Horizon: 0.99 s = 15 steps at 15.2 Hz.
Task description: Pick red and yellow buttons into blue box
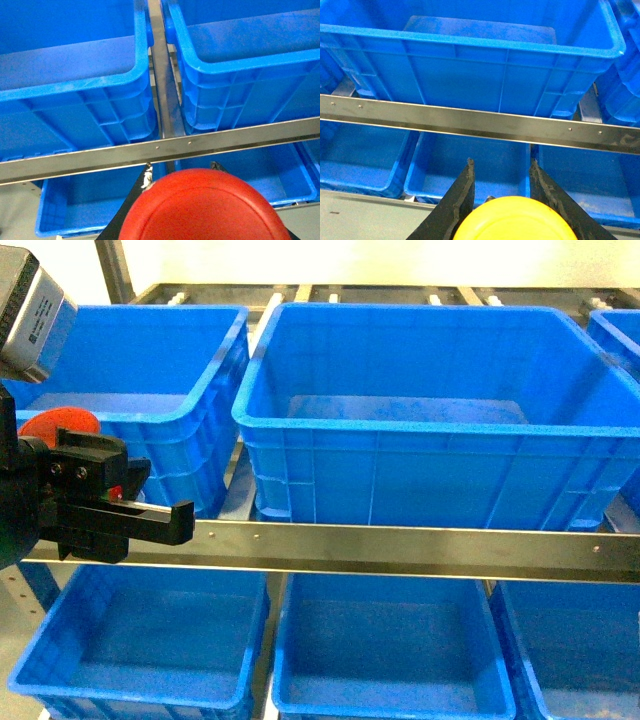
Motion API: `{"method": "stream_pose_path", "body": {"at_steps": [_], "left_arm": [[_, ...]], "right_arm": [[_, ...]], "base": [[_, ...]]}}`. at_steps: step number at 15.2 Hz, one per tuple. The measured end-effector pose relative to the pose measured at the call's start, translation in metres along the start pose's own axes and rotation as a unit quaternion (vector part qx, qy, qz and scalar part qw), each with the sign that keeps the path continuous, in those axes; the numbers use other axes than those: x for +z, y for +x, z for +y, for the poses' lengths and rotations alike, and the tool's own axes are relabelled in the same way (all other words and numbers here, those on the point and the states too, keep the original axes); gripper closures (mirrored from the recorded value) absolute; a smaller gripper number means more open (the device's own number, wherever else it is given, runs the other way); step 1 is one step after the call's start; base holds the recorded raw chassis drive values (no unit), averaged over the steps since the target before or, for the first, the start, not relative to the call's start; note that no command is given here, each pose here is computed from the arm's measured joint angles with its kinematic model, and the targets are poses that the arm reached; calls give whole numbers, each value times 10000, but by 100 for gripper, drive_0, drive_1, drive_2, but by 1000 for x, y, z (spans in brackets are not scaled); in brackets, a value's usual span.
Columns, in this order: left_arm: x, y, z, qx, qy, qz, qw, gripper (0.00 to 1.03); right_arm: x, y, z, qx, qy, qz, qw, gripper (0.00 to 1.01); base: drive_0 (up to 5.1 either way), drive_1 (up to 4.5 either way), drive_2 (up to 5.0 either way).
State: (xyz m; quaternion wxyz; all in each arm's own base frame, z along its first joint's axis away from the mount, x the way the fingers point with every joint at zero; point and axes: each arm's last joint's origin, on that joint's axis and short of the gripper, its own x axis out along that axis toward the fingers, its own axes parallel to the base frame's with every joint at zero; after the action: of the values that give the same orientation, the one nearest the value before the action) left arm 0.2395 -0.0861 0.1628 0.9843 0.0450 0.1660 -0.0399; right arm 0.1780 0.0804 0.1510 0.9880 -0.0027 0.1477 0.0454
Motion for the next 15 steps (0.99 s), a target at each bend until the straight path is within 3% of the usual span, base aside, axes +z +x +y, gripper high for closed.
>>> {"method": "stream_pose_path", "body": {"at_steps": [7,11,15], "left_arm": [[0,0,0,10,7,22,10000,78],[0,0,0,13,-2,-6,10000,78],[0,0,0,23,0,7,10000,78]], "right_arm": [[0,0,0,-3,-8,21,10000,71],[0,0,0,9,3,-8,10000,71],[0,0,0,0,-1,4,10000,71]], "base": [[1,62,-61],[13,399,-374],[0,0,0]]}}
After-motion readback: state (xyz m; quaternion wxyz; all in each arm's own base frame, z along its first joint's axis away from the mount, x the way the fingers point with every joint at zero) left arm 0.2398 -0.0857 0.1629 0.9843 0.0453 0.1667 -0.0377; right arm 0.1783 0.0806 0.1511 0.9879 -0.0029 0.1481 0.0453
